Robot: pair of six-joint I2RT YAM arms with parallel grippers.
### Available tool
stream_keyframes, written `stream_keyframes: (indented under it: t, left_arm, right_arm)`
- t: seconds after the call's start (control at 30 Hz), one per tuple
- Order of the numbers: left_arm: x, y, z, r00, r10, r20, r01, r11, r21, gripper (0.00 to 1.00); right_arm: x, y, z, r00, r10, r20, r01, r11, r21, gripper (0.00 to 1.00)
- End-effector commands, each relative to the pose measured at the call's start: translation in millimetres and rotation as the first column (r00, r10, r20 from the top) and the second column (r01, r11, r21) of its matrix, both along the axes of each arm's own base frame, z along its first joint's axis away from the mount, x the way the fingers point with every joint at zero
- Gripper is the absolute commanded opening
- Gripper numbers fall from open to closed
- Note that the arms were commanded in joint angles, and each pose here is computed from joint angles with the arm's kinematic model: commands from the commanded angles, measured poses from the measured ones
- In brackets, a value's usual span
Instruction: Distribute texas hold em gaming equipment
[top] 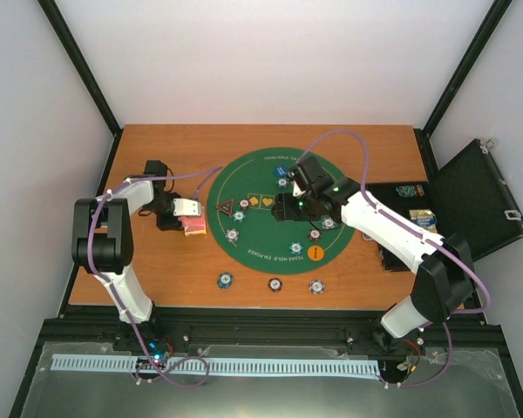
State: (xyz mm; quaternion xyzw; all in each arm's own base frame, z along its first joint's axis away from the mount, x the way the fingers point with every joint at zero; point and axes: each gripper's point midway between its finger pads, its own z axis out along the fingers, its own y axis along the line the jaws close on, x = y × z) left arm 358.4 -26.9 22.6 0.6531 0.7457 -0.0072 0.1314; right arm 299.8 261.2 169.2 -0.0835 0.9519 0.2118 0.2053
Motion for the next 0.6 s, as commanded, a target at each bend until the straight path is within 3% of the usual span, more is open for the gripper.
stream_keyframes:
  t: [0.0, 0.2, 0.57]
  left_arm:
    - [-3.4, -0.8, 13.2, 1.000, 0.007, 0.012, -0.007, 1.000, -0.008, 0.24]
    - [-8.6, -4.5, 35.5, 1.000, 0.025, 0.016, -0.024, 0.999, -0.045, 0.01]
    - [-34.4, -22.9, 85.6, 1.000, 0.022, 0.021, -0.018, 0.989, -0.149, 0.01]
  right_arm:
    - [-3.2, 15.6, -2.6, 1.000, 0.022, -0.015, -0.022, 0.998, 0.058, 0.73]
    - [-4.9, 32.0, -1.1, 0.998, 0.053, -0.031, -0.047, 0.988, 0.148, 0.73]
    - [-17.5, 83.9, 6.9, 0.984, 0.158, -0.079, -0.114, 0.910, 0.399, 0.74]
